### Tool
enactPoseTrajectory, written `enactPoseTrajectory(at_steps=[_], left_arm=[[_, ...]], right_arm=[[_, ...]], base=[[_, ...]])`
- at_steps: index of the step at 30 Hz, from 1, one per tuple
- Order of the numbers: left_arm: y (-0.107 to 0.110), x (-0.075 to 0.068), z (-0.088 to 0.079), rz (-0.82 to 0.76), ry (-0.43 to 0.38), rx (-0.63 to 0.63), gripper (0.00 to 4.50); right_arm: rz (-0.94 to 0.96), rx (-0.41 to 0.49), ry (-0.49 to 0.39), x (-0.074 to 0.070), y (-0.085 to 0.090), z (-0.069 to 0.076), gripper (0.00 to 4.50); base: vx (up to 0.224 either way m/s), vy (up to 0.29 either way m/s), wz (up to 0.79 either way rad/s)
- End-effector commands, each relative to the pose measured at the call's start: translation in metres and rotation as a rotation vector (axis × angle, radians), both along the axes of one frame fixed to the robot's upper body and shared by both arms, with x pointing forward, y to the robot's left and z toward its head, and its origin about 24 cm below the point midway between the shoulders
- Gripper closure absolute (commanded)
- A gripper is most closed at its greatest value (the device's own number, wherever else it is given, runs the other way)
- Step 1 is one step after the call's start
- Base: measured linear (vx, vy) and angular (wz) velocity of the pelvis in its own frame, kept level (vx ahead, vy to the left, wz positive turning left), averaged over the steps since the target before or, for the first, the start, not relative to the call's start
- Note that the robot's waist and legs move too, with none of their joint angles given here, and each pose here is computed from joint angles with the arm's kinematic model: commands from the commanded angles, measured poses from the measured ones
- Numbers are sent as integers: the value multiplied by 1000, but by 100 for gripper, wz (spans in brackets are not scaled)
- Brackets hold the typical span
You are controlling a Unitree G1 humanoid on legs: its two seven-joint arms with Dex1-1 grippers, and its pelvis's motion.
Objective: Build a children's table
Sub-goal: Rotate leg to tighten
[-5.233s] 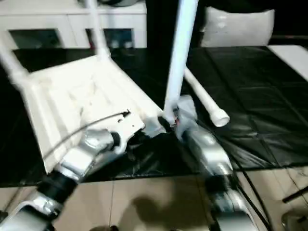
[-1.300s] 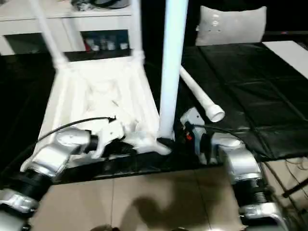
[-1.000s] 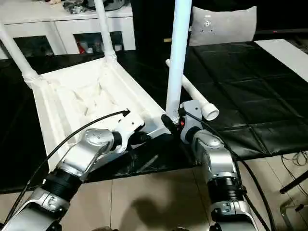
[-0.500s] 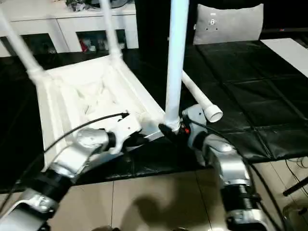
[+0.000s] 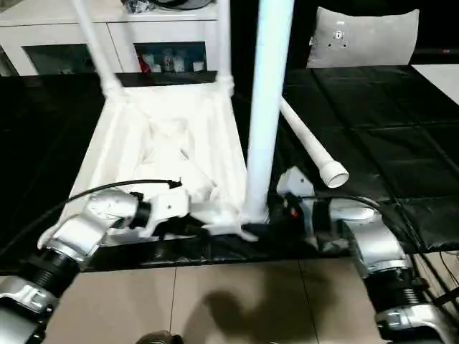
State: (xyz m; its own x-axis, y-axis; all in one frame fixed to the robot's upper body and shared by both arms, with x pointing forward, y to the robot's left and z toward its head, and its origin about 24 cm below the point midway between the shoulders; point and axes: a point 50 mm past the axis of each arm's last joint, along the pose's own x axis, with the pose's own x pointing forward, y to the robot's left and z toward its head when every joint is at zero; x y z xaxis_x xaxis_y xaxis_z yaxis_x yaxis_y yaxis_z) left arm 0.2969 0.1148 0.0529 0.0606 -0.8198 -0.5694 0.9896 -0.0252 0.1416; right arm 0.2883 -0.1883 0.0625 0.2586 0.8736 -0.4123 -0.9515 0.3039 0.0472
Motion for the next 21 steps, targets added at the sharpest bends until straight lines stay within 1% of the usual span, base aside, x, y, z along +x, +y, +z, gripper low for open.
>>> enactPoseTrajectory(at_steps=[1,3,4,5,6,8,9,12,13,14,15,17,18,19,21], left_arm=[[-6,-7,-1,-124,19,37,450],[-6,-7,-1,-129,23,38,450],[-6,-8,-1,-136,26,37,450],[-6,-8,-1,-139,26,36,450],[-7,-8,-1,-140,26,35,450],[-6,-7,-2,-144,26,34,450],[-6,-7,-2,-144,26,34,450],[-6,-9,-3,-149,33,33,450],[-6,-9,-3,-151,34,33,450],[-6,-9,-4,-151,36,33,450],[-6,-10,-4,-152,37,33,450],[-6,-10,-4,-150,43,28,450],[-6,-10,-4,-149,45,26,450],[-6,-11,-4,-141,49,16,450],[-8,-11,-4,-124,59,0,450]], right_arm=[[61,-3,-10,1,3,6,5],[68,-1,-13,1,3,6,5],[72,-2,-38,2,4,7,31],[72,-2,-41,3,4,6,31],[72,1,-37,3,3,6,38],[82,5,-26,2,3,5,68],[83,6,-25,2,4,5,68],[105,17,12,-1,4,3,87],[109,19,19,-1,4,2,107],[110,22,26,-2,4,2,113],[112,23,29,-2,4,1,128],[117,34,44,-3,4,0,128],[118,38,48,-3,4,0,140],[112,60,59,-4,6,0,157],[102,83,72,-5,8,-1,163]], base=[[0,0,0],[0,0,0],[0,0,0],[0,0,0],[0,0,0],[0,0,0],[0,0,0],[0,0,0],[0,0,0],[0,0,0],[0,0,0],[0,0,0],[0,0,0],[0,0,0],[0,0,0]])
